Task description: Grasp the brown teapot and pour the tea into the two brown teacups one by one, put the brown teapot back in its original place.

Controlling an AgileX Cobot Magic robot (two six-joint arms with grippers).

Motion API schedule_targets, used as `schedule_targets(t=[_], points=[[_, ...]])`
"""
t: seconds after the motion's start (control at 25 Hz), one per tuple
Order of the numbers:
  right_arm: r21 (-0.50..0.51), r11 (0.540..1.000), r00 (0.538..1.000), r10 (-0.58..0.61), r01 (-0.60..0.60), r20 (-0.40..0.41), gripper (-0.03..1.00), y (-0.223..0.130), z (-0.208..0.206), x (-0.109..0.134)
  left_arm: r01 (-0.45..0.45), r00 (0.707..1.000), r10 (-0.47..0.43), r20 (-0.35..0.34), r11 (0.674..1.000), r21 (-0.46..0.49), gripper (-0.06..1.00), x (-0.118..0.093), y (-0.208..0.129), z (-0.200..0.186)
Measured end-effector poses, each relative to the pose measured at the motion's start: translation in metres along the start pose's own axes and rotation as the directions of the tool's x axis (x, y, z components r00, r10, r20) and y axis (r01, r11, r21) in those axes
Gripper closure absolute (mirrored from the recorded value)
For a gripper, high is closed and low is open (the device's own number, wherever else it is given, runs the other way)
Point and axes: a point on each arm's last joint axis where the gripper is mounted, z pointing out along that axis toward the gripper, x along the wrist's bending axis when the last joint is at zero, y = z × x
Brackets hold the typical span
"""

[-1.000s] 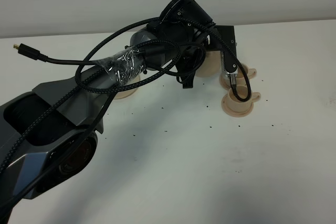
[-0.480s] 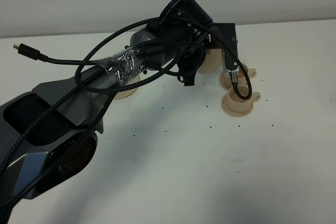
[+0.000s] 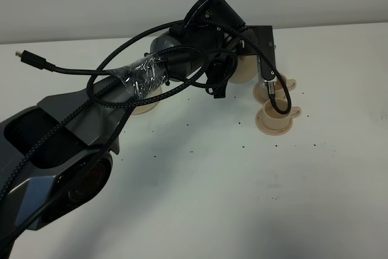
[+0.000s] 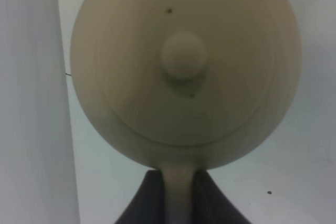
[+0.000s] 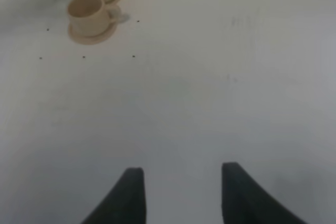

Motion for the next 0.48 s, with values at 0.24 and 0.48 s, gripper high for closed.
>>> schedule_targets(t=[0.24, 0.48], points=[[0.000, 1.000, 1.000, 0.001, -0.001, -0.003, 0.62, 0.0000, 0.0000, 0.0002, -0.005, 1.000, 0.005, -0.008, 1.000, 0.007, 0.82, 0.0008, -0.0006, 0.0000], [0.000, 1.000, 1.000, 0.001, -0.001, -0.003, 0.62, 0.0000, 0.0000, 0.0002, -0.002, 1.000, 0.002, -0.015, 1.000, 0.012, 0.82, 0.0014, -0.0010, 0.0000]])
